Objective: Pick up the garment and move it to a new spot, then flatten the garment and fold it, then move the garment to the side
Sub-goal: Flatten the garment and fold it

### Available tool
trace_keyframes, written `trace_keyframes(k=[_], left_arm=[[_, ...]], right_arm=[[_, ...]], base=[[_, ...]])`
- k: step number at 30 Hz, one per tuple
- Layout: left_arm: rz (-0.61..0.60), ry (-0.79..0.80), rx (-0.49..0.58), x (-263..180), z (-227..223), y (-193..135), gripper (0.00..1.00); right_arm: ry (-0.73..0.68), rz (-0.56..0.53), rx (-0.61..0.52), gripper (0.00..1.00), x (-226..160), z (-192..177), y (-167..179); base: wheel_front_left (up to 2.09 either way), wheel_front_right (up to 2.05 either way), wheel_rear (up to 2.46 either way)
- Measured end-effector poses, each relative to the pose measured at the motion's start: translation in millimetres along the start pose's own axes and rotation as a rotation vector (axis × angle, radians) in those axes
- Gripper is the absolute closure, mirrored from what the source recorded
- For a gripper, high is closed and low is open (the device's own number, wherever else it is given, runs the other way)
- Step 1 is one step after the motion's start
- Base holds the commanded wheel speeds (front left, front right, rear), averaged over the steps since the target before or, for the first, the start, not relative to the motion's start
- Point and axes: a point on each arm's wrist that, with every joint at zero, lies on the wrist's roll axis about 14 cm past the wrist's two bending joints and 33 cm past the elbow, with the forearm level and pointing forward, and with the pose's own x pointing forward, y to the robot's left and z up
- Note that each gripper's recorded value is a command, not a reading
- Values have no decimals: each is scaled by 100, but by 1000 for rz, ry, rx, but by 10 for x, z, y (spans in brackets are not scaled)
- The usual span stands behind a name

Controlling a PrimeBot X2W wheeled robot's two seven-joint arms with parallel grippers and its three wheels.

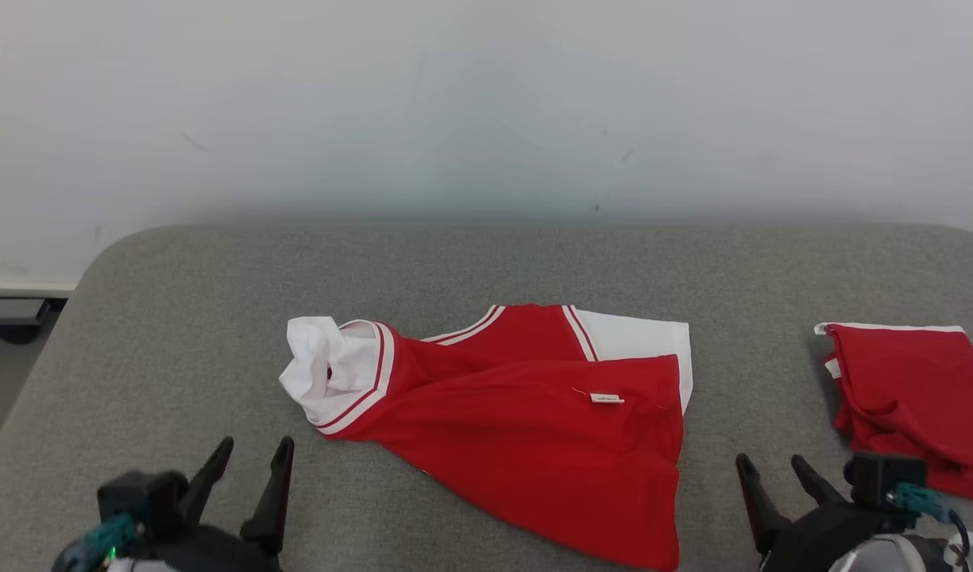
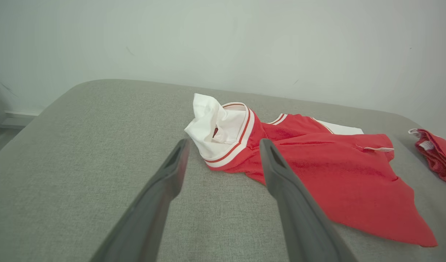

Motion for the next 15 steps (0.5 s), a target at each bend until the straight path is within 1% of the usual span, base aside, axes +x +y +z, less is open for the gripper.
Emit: trace_keyframes(k=[4,7,9,10,15], left_arm=[[-15,73,38,281,63,29,0],[-26,152,58,485,44,46,0],[-29,197,53,649,67,43,0],[-29,197,53,649,67,43,0],[-42,277,51,1087,175,-34,0]], right_arm=[[109,51,-24,0,170,-94,189],[163,84,-46,0,340,-53,320],[208,107,-65,0,464,-37,405],[208,107,-65,0,464,-37,405],[344,129,-99,0,710,-153,498]], base=[[0,0,0],[0,0,0],[0,0,0],[0,0,0],[0,0,0]])
